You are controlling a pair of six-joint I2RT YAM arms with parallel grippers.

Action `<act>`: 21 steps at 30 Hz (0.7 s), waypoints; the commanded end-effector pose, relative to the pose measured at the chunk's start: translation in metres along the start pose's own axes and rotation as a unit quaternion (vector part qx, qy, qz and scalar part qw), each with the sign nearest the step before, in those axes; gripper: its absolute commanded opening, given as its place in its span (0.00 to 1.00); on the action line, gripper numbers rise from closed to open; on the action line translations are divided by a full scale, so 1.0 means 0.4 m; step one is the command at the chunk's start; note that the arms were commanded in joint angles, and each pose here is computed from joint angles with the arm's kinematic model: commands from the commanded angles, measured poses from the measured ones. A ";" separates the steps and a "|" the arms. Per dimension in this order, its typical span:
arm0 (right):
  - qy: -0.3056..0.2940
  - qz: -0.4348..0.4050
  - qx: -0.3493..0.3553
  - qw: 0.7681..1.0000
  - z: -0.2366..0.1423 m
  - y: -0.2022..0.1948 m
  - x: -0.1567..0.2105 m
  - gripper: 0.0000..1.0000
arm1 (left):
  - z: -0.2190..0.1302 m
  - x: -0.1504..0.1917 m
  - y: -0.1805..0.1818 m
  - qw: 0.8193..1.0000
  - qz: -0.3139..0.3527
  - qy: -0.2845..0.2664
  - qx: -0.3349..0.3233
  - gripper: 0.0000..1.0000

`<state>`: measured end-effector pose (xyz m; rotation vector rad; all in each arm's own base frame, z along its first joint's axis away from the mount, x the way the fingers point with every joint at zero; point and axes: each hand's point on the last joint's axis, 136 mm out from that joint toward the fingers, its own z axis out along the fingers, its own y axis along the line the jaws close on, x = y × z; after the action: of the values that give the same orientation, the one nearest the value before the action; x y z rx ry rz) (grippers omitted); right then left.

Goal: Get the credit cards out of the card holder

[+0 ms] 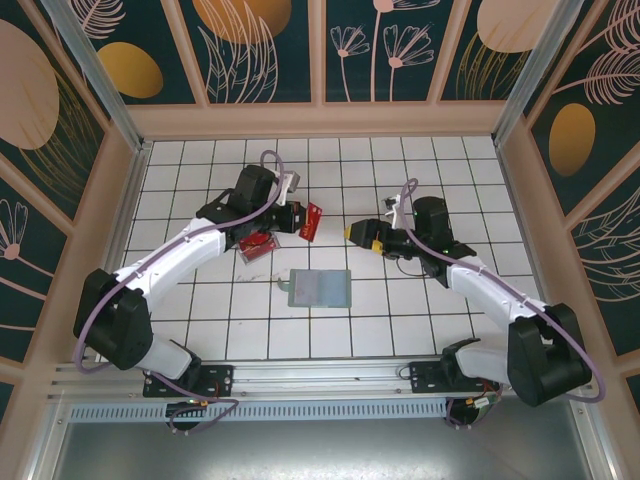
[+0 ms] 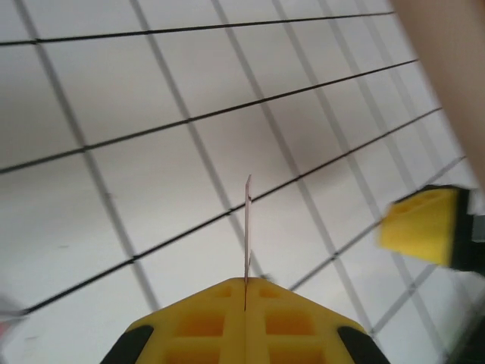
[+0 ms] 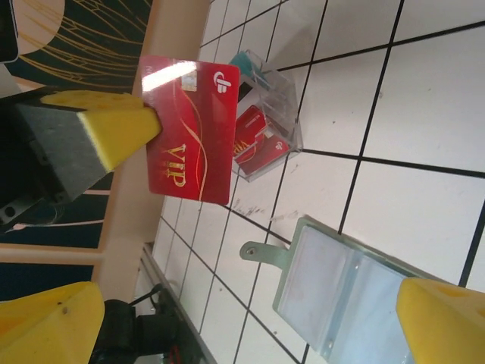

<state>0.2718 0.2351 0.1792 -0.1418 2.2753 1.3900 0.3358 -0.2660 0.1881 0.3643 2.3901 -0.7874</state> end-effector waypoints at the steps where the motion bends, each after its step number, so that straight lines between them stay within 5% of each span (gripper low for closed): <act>1: -0.023 -0.057 0.021 0.998 -0.012 0.027 -0.022 0.99 | -0.025 0.006 0.085 0.987 0.123 0.023 -0.100 0.00; 12: -0.079 -0.123 0.024 0.989 -0.048 0.053 -0.048 0.99 | -0.065 0.058 0.211 0.914 0.330 0.102 -0.214 0.00; 21: -0.066 -0.116 0.028 0.991 -0.035 0.040 -0.043 0.99 | -0.061 0.107 0.269 0.880 0.385 0.132 -0.245 0.00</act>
<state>0.2758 0.2263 0.2065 -0.2516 2.1223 1.1949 0.3356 -0.1761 0.1269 1.0910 2.3180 0.1366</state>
